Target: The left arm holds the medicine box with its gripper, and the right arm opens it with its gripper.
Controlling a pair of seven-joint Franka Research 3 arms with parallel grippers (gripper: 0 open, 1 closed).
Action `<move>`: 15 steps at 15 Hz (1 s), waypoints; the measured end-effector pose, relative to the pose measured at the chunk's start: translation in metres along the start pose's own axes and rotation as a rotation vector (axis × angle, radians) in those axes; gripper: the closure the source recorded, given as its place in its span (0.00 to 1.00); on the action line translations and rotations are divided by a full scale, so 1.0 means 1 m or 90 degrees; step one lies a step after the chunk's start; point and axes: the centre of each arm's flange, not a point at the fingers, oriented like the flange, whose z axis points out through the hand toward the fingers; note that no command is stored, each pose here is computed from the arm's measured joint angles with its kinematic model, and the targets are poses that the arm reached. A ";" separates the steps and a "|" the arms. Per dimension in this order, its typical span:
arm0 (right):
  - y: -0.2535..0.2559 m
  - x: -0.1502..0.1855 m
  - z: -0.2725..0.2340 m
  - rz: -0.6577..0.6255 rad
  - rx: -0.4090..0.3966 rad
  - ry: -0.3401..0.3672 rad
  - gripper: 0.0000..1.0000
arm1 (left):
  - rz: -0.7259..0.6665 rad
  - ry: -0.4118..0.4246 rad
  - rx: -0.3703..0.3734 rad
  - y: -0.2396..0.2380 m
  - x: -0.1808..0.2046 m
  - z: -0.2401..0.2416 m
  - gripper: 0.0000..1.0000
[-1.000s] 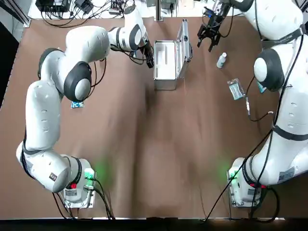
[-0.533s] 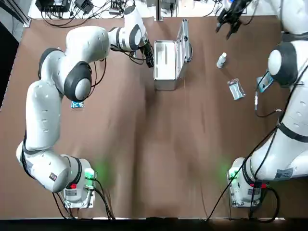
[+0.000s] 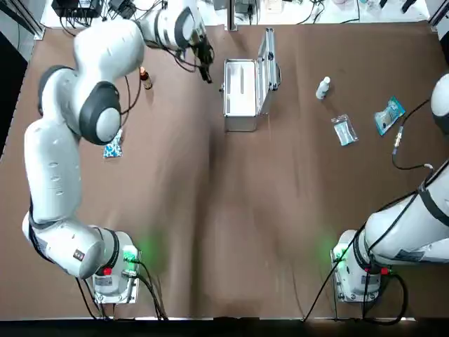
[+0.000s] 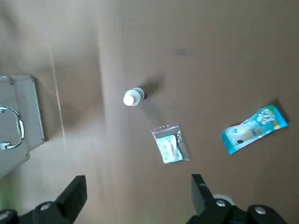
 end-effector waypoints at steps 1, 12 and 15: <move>0.000 -0.008 -0.014 0.000 -0.001 0.015 0.01 | 0.030 0.019 0.004 0.001 0.007 -0.020 0.00; -0.013 -0.074 -0.062 -0.011 -0.031 0.103 0.01 | 0.422 0.078 0.145 -0.012 0.158 -0.209 0.00; -0.011 -0.073 -0.061 -0.010 -0.046 0.104 0.01 | 0.495 0.070 0.153 -0.017 0.201 -0.258 0.00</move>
